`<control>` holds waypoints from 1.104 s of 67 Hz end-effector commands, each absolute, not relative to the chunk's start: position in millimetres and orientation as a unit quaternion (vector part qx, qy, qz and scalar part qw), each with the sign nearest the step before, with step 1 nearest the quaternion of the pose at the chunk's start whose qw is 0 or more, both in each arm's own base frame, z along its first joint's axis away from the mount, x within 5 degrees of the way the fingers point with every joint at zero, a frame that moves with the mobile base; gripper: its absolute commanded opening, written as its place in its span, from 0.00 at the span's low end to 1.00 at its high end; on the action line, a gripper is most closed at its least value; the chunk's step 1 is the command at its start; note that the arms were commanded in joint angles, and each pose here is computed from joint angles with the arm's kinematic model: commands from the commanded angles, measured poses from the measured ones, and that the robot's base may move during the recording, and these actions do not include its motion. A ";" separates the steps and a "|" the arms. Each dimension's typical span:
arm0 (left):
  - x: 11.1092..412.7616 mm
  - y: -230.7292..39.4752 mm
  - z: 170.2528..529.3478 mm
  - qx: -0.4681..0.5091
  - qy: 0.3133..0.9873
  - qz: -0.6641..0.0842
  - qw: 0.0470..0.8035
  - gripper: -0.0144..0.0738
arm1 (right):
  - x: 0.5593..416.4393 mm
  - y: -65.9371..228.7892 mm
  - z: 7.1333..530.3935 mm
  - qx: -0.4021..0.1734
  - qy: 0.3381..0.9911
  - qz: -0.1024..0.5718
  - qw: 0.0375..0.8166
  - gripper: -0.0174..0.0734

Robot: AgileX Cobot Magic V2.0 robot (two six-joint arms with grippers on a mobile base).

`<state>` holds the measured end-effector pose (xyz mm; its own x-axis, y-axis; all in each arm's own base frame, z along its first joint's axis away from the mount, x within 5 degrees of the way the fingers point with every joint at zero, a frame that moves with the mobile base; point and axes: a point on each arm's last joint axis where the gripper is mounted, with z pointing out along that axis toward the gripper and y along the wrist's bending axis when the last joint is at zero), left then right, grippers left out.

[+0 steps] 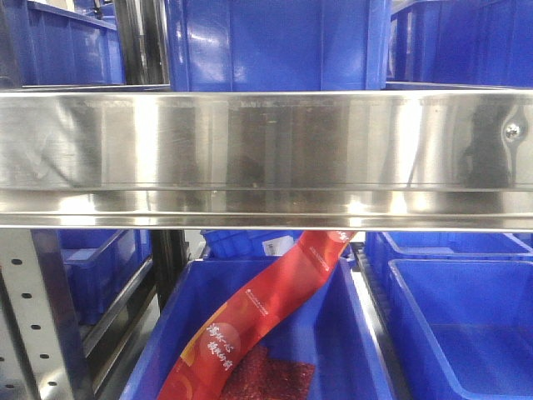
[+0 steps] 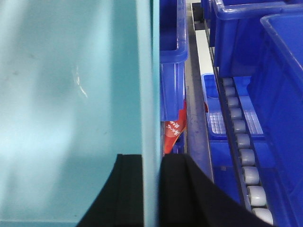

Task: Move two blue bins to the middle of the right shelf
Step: 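Align the base facing the shelf, teal bin held in both grippers, then raise the teal bin over the steel edge and push it onto rollers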

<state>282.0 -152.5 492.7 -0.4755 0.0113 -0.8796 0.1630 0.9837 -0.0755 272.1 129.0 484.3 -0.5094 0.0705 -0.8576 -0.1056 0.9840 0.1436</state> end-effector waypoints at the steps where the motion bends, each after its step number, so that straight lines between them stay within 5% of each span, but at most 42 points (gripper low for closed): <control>1: 278.2 -151.7 507.1 0.052 0.831 -0.093 0.545 0.04 | 268.6 126.9 502.6 -0.019 0.829 0.104 0.549 0.01; 23: 280.4 -153.1 503.0 0.053 0.835 -0.090 0.540 0.04 | 273.6 128.5 492.0 -0.013 0.848 0.089 0.522 0.01; 48: 303.0 -169.1 414.4 0.088 0.890 -0.044 0.446 0.04 | 295.4 139.6 413.8 0.012 0.893 0.060 0.446 0.01; 74: 313.9 -170.4 376.3 0.099 0.897 -0.044 0.428 0.04 | 305.0 149.5 372.5 0.003 0.898 0.075 0.434 0.01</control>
